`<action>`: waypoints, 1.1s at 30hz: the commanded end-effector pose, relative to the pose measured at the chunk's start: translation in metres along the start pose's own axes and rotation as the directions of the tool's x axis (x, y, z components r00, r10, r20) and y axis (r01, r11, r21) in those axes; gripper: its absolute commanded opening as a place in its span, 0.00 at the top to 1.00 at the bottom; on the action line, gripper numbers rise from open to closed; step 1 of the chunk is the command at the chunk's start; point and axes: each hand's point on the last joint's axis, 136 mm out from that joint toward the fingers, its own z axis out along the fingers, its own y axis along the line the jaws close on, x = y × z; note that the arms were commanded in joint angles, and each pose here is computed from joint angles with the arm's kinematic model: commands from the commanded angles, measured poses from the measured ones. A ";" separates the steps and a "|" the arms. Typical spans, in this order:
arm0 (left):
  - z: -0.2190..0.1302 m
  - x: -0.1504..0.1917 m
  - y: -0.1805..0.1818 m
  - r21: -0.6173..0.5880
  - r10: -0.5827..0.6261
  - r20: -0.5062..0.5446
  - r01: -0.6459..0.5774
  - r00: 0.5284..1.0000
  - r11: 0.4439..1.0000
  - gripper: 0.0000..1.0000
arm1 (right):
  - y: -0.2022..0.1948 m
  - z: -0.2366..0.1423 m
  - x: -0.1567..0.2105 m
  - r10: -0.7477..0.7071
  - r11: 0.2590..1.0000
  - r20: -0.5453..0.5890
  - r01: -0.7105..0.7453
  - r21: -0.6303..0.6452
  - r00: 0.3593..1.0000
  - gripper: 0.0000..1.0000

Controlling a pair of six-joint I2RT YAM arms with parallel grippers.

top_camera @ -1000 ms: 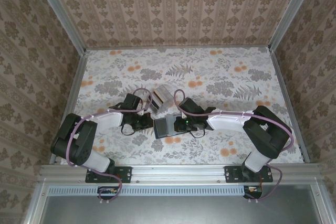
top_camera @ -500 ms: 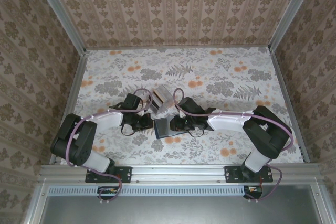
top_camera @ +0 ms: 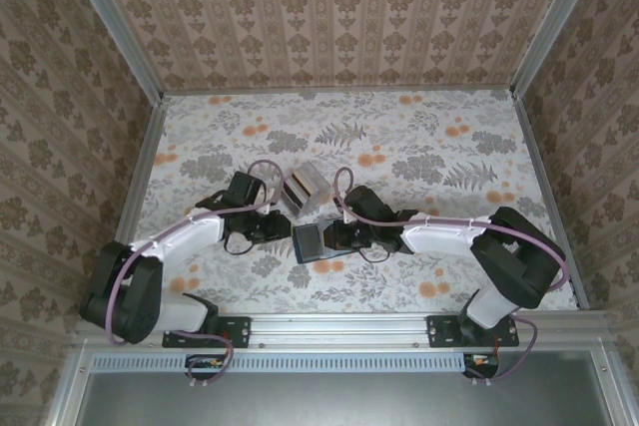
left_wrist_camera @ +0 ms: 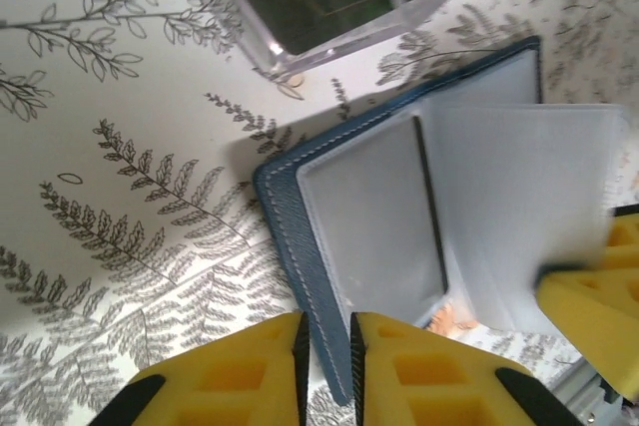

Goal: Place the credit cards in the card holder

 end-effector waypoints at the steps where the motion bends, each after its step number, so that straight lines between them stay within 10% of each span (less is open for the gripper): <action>1: -0.010 0.003 -0.004 -0.019 0.019 -0.016 -0.019 1.000 1.000 0.78 | 0.006 -0.003 0.000 -0.005 0.999 0.012 0.005 -0.033 1.000 0.88; 33: 0.030 0.012 -0.010 0.032 0.006 -0.057 -0.004 0.998 0.999 0.79 | -0.029 0.004 0.025 -0.028 0.928 -0.173 0.090 0.361 0.984 0.56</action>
